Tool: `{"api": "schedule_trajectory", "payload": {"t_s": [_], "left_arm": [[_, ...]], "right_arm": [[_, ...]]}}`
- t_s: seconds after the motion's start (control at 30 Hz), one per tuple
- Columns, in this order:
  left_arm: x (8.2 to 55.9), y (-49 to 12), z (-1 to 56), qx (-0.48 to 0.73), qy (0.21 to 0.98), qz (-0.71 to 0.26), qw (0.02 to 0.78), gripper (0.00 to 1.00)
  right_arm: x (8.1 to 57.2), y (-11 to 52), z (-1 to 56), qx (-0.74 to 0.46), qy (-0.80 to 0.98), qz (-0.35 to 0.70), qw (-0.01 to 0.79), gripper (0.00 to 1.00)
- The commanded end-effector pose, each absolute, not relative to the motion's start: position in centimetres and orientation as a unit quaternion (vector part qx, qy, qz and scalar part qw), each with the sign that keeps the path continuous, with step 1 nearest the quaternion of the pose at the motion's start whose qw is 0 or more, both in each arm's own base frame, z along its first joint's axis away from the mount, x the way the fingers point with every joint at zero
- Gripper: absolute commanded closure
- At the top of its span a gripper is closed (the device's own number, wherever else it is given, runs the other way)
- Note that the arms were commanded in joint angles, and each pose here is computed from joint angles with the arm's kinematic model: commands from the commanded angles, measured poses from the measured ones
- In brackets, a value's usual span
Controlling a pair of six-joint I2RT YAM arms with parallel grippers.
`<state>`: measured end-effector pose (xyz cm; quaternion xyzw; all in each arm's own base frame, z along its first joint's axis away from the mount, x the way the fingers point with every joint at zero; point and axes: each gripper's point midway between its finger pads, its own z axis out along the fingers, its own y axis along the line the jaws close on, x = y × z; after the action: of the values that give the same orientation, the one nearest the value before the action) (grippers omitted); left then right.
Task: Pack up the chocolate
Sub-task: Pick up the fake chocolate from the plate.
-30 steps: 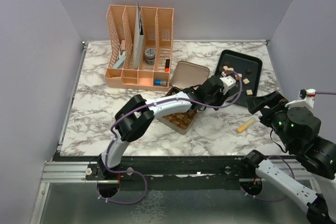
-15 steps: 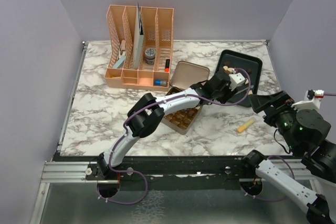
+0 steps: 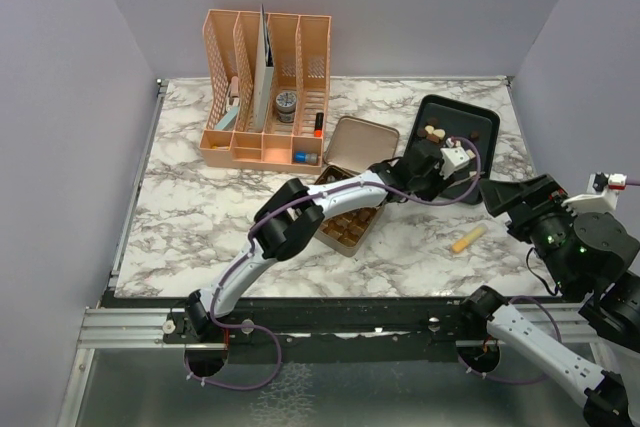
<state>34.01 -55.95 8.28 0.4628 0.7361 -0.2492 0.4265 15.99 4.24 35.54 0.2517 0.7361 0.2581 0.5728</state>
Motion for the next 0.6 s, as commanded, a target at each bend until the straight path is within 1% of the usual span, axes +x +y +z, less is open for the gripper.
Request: {"api": "schedule_trajectory", "payload": {"t_s": [0.0,0.23,0.57], "left_arm": [[33.9,-57.6,9.3,0.475,0.718,-0.256,0.440,0.51],[33.8,-57.8,8.8,0.481,0.717,-0.244,0.442,0.56],[33.4,-57.9,9.7,0.478,0.716,-0.232,0.453,0.70]], "right_arm": [[15.6,3.2,37.1,0.261,0.716,0.260,0.593,0.06],[15.6,3.1,37.1,0.259,0.715,0.258,0.595,0.06],[15.1,2.5,37.1,0.266,0.709,0.262,0.599,0.06]]}}
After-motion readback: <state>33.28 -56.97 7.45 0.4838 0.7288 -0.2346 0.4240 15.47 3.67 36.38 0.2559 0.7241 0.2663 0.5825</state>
